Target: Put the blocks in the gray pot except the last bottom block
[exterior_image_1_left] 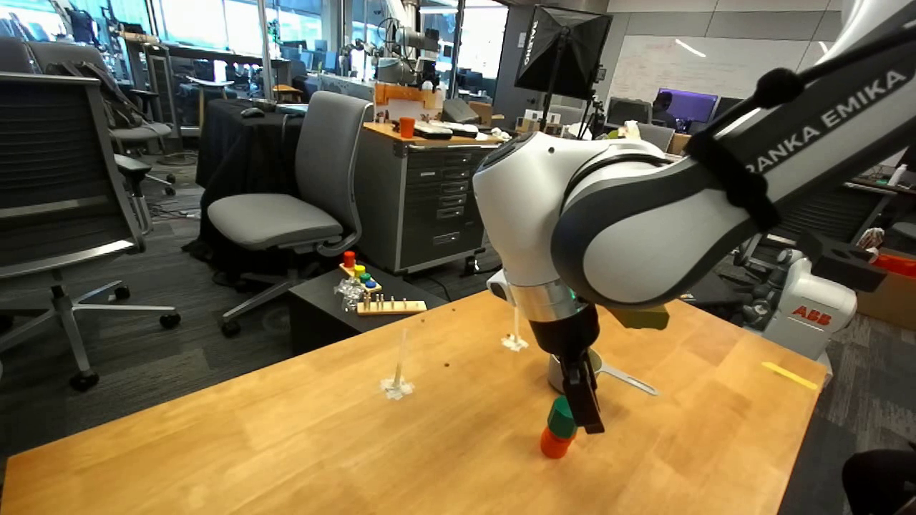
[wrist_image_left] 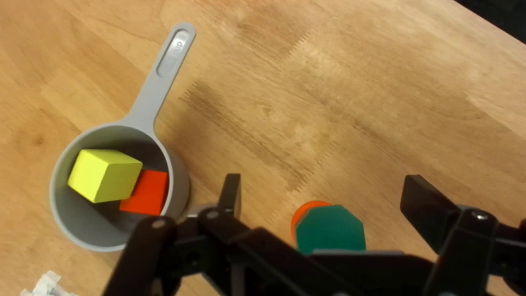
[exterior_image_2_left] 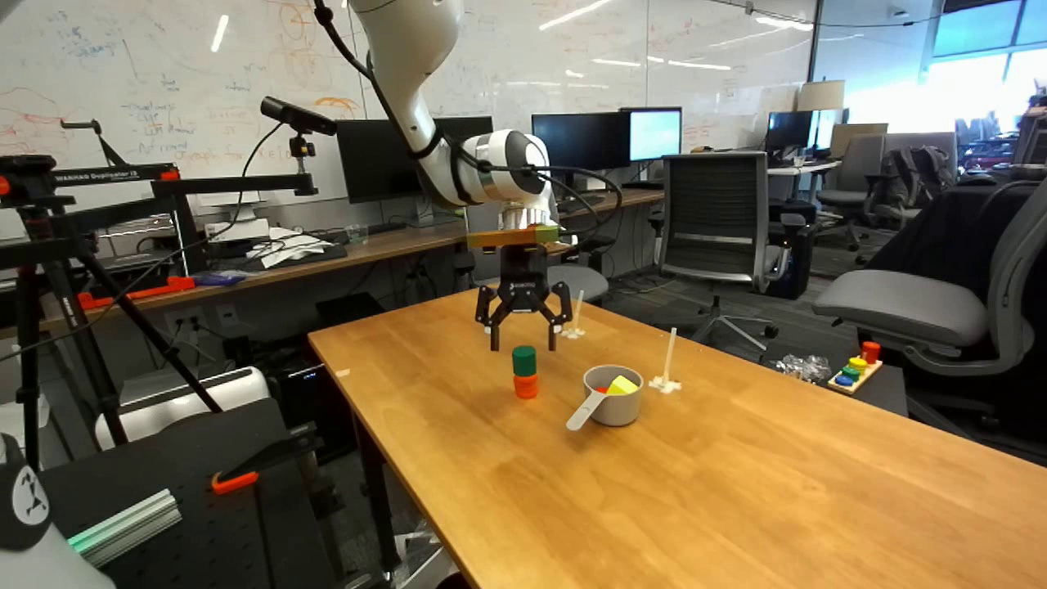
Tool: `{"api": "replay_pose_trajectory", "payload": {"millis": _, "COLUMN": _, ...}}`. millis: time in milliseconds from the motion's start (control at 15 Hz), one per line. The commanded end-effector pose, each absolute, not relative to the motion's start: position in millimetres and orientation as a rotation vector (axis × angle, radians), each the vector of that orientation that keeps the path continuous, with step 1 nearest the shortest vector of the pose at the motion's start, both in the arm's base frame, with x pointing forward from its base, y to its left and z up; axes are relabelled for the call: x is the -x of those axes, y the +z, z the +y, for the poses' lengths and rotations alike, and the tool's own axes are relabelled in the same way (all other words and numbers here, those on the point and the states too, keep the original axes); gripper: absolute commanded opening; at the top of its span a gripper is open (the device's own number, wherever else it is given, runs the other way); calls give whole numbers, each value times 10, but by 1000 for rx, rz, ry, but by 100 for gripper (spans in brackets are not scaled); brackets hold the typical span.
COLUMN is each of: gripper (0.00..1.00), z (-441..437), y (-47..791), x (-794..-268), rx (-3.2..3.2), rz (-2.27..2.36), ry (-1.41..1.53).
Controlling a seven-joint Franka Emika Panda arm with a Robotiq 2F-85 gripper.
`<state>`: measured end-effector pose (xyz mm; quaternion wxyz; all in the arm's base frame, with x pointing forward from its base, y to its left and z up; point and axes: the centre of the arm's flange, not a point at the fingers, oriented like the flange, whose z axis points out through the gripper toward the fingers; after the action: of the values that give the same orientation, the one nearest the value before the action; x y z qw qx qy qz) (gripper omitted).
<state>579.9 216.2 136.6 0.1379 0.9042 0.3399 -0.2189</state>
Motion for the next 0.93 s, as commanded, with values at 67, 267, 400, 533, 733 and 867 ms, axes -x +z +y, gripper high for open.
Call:
{"api": "replay_pose_trajectory", "payload": {"millis": 67, "gripper": 100, "z": 2302, "y": 1290, "x": -5867, "rx": -2592, "rz": 1001, "ry": -626}}
{"api": "replay_pose_trajectory", "payload": {"millis": 267, "gripper": 100, "z": 2334, "y": 1258, "x": -5882, "rx": -2591, "rz": 1006, "ry": -626}}
{"api": "replay_pose_trajectory", "payload": {"millis": 400, "gripper": 75, "z": 2337, "y": 1239, "x": -5894, "rx": -2594, "rz": 1011, "ry": -619}}
{"api": "replay_pose_trajectory", "payload": {"millis": 533, "gripper": 66, "z": 2338, "y": 1233, "x": -5907, "rx": -2595, "rz": 1005, "ry": -618}}
{"api": "replay_pose_trajectory", "payload": {"millis": 733, "gripper": 42, "z": 2329, "y": 1224, "x": -5923, "rx": -2598, "rz": 1003, "ry": -617}}
{"api": "replay_pose_trajectory", "payload": {"millis": 867, "gripper": 27, "z": 2315, "y": 1210, "x": -5927, "rx": -2601, "rz": 1001, "ry": -622}}
